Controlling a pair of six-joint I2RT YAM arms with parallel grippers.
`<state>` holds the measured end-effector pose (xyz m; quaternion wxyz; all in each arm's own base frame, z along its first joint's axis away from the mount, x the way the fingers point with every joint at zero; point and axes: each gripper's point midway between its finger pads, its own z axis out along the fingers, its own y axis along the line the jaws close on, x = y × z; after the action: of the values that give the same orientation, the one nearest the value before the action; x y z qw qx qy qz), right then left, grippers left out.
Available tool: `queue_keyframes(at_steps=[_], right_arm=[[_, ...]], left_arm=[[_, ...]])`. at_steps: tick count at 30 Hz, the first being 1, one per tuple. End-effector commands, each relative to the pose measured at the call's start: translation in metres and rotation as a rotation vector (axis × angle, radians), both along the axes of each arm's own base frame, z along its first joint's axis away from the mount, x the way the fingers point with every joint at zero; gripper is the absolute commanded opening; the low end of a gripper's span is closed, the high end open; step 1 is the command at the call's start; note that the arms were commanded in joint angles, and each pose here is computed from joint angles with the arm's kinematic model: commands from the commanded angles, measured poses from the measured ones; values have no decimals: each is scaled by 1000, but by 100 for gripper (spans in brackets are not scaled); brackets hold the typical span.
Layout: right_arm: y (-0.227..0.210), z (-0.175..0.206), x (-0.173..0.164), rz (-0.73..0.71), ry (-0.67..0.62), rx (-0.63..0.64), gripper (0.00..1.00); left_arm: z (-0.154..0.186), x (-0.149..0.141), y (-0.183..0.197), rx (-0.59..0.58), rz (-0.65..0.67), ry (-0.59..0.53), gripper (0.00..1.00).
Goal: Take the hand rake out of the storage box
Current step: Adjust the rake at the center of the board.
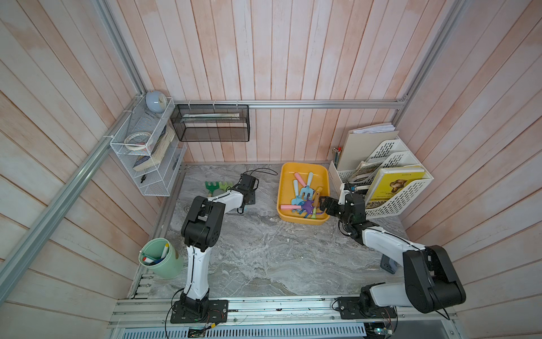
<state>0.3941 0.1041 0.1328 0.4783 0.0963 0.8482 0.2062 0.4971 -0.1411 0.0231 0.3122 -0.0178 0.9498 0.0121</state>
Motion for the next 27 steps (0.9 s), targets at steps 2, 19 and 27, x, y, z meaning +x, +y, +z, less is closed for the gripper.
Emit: queue_keyframes(at_steps=[2,19,27], right_arm=[[1,-5,0,8,8,14,92],[5,-2,-3,24,-4,43,92],[4,-3,-2,20,0,36,92]], left_arm=[[-15,-27,10,-19,52,76,36],[-18,-33,39,40,180,84,40],[36,-14,31,6,159,-23,76]])
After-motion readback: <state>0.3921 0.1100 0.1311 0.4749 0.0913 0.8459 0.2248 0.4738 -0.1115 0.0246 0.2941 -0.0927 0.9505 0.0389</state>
